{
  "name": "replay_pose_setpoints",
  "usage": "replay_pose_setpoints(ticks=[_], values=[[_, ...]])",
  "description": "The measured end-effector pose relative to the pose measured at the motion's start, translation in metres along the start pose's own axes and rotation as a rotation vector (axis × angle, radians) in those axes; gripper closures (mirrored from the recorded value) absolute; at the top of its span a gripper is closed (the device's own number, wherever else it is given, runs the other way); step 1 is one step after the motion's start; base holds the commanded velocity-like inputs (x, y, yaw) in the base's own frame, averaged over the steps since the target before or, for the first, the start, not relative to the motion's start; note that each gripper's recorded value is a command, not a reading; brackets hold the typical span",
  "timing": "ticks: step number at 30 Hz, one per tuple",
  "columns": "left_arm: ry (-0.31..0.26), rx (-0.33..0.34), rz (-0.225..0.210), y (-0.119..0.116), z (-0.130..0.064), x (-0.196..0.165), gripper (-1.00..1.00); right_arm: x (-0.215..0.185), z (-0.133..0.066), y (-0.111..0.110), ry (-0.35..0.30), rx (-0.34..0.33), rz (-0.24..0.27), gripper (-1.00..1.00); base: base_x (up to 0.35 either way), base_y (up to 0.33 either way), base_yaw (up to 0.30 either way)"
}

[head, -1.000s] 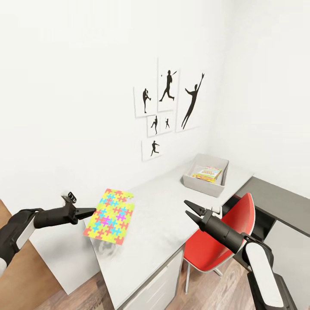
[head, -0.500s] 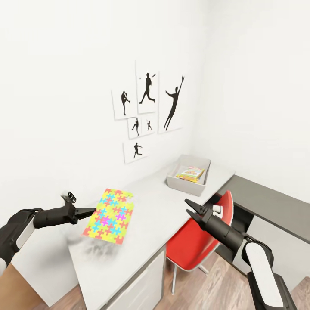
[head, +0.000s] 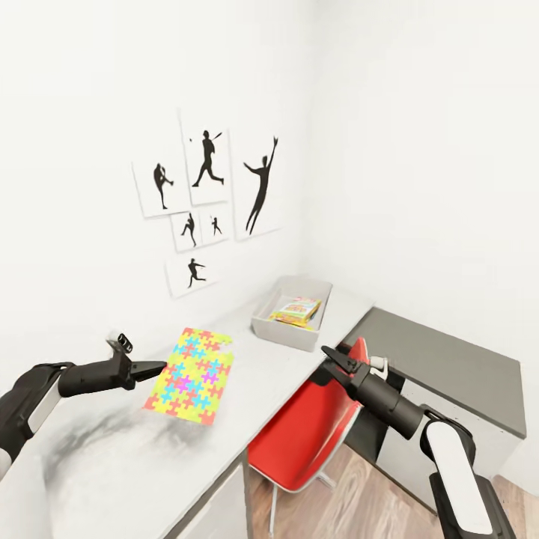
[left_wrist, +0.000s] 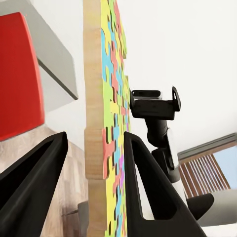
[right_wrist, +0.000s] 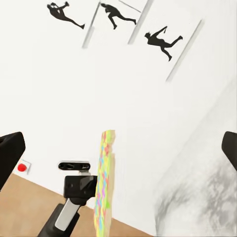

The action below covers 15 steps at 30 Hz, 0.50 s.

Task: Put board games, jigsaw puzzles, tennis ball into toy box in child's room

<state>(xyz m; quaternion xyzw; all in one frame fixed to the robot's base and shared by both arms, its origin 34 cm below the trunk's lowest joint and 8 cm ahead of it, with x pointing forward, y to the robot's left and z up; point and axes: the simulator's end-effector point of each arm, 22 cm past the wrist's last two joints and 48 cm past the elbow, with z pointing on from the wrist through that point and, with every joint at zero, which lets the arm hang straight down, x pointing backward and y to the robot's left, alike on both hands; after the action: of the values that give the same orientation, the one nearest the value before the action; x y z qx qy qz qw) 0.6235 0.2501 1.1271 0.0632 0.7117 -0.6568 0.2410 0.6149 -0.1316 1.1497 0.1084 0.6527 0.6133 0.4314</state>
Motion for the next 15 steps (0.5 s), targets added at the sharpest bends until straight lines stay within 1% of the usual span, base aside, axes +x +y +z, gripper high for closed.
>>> replay_pose_setpoints(ticks=[8, 15], values=[[-0.001, 0.002, 0.008, -0.0043, -0.0005, -0.0006, 1.00, -0.0008, -0.0004, 0.0045, -0.002, -0.006, -0.006, -1.00, 0.213, -0.217, -0.186], [-0.001, 0.002, 0.009, -0.0051, -0.0007, -0.0006, 1.00, -0.0011, -0.0003, 0.0052, -0.003, -0.006, -0.007, -1.00, 0.224, -0.211, -0.032]])
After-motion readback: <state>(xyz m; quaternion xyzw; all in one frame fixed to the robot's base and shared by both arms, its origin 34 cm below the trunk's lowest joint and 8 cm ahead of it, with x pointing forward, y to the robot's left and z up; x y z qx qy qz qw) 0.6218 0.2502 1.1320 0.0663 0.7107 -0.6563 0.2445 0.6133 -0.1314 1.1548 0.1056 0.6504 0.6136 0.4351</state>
